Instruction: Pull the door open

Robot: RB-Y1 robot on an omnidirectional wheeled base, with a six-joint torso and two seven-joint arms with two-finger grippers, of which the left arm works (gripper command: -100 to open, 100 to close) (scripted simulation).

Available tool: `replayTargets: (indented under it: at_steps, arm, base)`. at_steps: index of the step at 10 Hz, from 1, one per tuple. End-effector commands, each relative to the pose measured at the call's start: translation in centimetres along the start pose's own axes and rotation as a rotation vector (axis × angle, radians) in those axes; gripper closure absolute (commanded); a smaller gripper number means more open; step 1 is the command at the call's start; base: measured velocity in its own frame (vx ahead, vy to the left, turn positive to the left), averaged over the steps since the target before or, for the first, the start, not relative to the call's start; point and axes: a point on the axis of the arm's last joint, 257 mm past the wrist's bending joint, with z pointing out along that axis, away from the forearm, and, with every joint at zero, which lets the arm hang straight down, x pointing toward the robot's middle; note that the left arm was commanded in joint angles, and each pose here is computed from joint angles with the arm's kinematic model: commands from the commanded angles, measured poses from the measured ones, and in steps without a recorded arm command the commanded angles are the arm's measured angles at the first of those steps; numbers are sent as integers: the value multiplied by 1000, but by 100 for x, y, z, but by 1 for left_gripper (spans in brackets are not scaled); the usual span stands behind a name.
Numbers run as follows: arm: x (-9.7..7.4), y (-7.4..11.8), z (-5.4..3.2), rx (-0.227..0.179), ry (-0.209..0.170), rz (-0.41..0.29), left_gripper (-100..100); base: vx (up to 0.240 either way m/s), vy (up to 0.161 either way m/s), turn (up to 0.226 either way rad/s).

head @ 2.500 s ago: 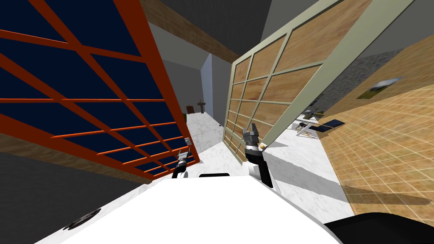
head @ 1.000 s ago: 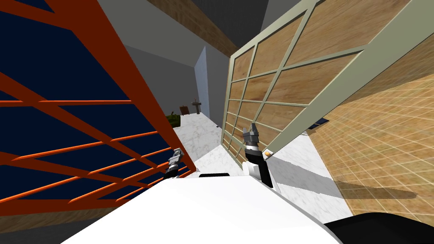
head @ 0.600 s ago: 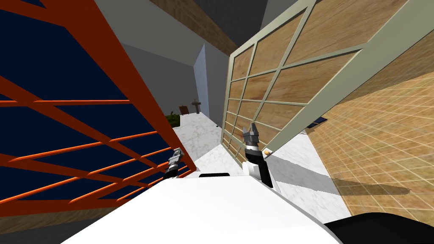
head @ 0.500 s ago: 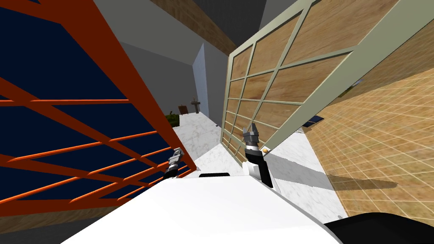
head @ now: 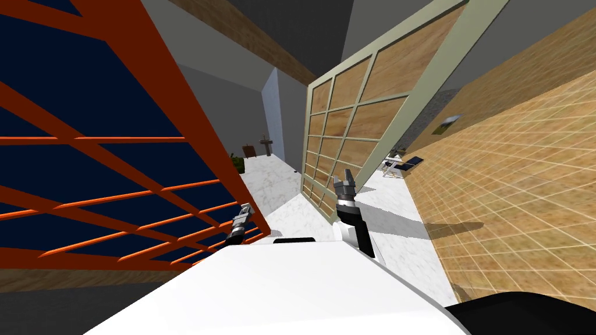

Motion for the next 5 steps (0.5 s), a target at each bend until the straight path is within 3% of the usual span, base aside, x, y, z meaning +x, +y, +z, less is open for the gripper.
replayTargets:
  at_steps: [1, 2, 3, 5]
  arm:
    - [-19, 71, -45, -30, -4, -7, 100]
    - [-9, 41, -28, -18, -3, -3, 100]
    - [-35, 85, -102, -51, -8, -5, 100]
    - [-28, 101, -148, -78, -6, -5, 100]
  base:
    - [-267, 39, -90]
    - [-124, 20, -38]
    - [-202, 36, -125]
    - [-269, 40, -126]
